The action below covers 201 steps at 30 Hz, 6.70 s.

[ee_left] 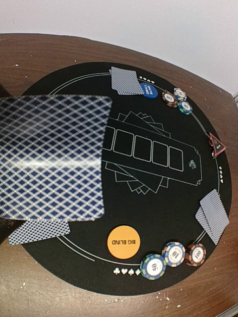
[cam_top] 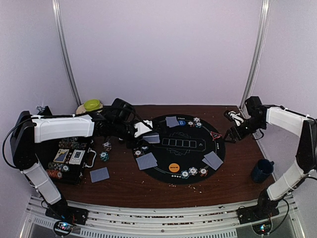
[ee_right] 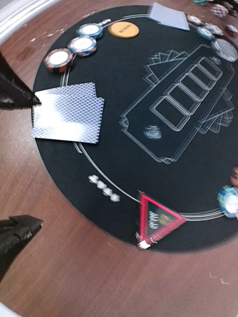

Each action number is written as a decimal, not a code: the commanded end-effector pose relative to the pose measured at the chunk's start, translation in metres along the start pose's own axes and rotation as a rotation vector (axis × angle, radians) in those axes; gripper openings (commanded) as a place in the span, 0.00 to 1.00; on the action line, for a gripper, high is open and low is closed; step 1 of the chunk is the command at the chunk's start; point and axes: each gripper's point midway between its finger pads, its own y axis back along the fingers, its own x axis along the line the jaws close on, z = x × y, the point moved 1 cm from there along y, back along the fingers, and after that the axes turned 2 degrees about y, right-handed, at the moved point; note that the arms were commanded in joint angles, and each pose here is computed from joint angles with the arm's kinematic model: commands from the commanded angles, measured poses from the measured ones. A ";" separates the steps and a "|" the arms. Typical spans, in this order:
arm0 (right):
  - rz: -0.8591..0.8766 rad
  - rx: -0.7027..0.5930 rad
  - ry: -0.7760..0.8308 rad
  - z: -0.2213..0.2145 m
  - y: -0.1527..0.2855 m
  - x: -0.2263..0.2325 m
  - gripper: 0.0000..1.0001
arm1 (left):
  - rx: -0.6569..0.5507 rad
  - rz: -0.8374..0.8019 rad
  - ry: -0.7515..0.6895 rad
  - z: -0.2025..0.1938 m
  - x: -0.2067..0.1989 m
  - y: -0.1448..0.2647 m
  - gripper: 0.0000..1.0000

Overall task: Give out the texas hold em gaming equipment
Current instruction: Pick up the poker card from the face-down deck piles, then flop the poker card in the community card area.

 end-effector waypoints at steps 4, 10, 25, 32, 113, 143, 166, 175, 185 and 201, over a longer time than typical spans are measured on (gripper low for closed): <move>-0.062 -0.334 0.212 0.089 0.071 0.035 1.00 | -0.040 0.029 -0.019 0.011 0.005 0.001 0.05; 0.217 -0.317 0.302 0.118 0.059 0.081 1.00 | -0.046 0.030 -0.026 0.015 0.003 0.001 0.05; 0.545 -0.303 0.499 0.156 -0.029 0.219 1.00 | -0.050 0.036 -0.021 0.021 0.005 0.004 0.05; 0.654 -0.254 0.452 0.159 -0.050 0.252 1.00 | -0.044 0.028 -0.026 0.021 0.002 0.001 0.05; 0.245 -0.175 0.474 0.181 0.003 0.161 0.00 | -0.016 0.108 -0.012 0.003 0.021 0.009 0.05; -0.689 0.057 0.505 0.181 -0.155 0.137 0.00 | -0.102 0.249 0.025 0.008 0.069 0.077 0.05; -0.792 0.060 0.565 0.175 -0.149 0.149 0.00 | -0.115 0.220 0.030 0.008 0.064 0.073 0.05; -0.725 0.067 0.546 0.170 -0.152 0.151 0.00 | -0.119 0.207 0.030 0.008 0.062 0.070 0.05; -0.620 0.116 0.576 0.156 -0.171 0.164 0.00 | -0.118 0.201 0.032 0.007 0.062 0.068 0.05; -0.405 0.162 0.590 0.136 -0.212 0.200 0.07 | -0.124 0.199 0.030 0.007 0.060 0.070 0.05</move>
